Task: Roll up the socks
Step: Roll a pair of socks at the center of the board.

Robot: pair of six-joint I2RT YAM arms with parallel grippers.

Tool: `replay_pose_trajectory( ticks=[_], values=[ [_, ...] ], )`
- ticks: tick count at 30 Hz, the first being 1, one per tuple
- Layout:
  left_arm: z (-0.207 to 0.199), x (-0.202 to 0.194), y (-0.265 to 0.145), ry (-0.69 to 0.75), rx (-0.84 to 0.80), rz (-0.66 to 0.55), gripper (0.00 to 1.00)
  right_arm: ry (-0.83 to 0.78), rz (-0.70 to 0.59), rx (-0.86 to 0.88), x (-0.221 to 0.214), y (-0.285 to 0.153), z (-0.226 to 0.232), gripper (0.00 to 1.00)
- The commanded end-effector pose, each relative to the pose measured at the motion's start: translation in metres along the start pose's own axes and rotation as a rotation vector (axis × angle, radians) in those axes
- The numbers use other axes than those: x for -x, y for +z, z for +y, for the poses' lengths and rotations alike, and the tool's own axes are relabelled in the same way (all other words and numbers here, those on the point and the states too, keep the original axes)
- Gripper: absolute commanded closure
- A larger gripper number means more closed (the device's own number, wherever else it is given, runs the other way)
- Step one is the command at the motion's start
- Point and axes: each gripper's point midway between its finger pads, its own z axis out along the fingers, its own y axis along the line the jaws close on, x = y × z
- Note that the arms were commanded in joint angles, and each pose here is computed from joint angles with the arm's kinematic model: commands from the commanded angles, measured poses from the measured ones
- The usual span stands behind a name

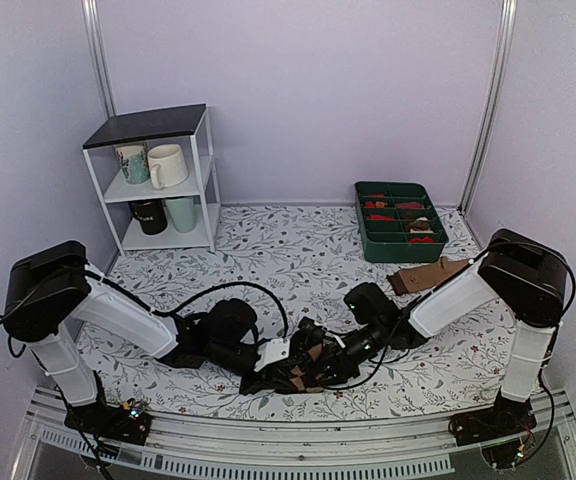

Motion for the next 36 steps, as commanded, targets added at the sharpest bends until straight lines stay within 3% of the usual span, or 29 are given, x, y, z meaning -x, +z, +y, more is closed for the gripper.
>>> replay_pose_trajectory(
  ticks=[1, 5, 10, 12, 21, 36],
  values=[
    [-0.005, -0.016, 0.009, -0.109, -0.046, 0.061, 1.0, 0.13, 0.098, -0.264, -0.041, -0.011, -0.036, 0.58],
    [-0.001, -0.036, 0.008, -0.252, -0.067, 0.095, 1.0, -0.051, -0.155, -0.415, 0.02, -0.051, -0.025, 0.53],
    [-0.003, -0.058, 0.008, -0.402, -0.106, 0.122, 1.0, -0.37, -0.333, -0.469, 0.028, -0.078, 0.014, 0.49],
    [-0.005, -0.064, 0.008, -0.44, -0.12, 0.13, 1.0, -0.485, -0.324, -0.492, 0.023, -0.077, 0.021, 0.48],
    [-0.008, -0.085, 0.008, -0.54, -0.143, 0.173, 1.0, -0.619, -0.207, -0.537, 0.016, -0.038, 0.022, 0.44],
    [-0.007, -0.088, 0.008, -0.56, -0.148, 0.184, 1.0, -0.661, -0.138, -0.518, 0.006, -0.007, 0.023, 0.47]
  ],
)
